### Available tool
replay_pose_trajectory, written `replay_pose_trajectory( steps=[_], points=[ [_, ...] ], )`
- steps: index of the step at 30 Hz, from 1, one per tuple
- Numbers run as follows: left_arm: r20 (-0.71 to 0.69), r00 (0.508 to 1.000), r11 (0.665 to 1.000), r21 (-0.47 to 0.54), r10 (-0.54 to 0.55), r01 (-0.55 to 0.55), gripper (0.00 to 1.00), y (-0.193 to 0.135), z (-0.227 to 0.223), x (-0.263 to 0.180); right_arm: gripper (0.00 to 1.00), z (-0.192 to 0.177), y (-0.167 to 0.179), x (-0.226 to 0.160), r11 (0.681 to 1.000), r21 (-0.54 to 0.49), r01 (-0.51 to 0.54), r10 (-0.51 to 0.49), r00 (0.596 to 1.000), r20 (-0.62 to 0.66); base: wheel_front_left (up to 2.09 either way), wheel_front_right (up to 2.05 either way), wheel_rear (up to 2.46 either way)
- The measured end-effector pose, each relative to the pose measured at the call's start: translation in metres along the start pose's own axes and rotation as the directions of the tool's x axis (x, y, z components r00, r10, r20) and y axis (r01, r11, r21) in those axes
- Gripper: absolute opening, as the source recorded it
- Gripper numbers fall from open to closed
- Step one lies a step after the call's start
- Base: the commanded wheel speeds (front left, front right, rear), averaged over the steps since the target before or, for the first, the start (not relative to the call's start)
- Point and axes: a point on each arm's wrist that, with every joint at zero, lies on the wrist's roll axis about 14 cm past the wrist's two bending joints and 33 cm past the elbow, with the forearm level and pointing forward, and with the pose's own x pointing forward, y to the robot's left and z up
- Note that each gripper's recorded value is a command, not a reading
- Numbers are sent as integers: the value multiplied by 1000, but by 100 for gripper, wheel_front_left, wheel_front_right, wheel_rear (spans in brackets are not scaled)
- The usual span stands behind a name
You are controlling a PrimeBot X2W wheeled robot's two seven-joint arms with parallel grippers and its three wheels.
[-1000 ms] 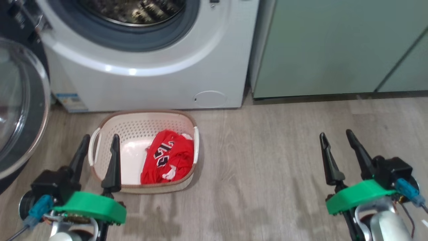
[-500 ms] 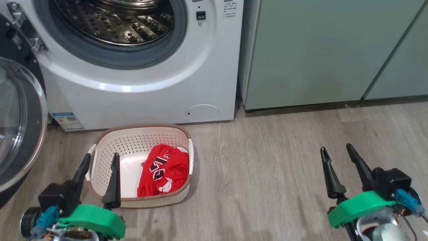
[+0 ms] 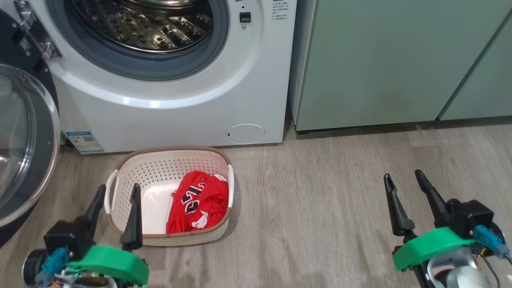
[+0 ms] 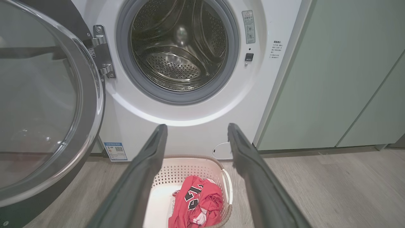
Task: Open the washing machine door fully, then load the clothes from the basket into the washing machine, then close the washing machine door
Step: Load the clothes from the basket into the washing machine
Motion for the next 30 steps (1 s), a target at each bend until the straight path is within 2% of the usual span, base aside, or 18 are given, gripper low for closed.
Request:
replay_pose_trajectory(
  steps=[18, 30],
  points=[
    [-30, 1000, 1000, 12, -2, 3, 100, 2, -10, -1, 100, -3, -1, 2, 1000, 4, 2, -2, 1000, -10, 6, -6, 0],
    [-24, 999, 1000, 10, -21, 21, 100, -4, -9, 0, 100, -3, -3, 0, 1000, 7, 11, -11, 1000, -8, 147, -147, 0]
  ],
)
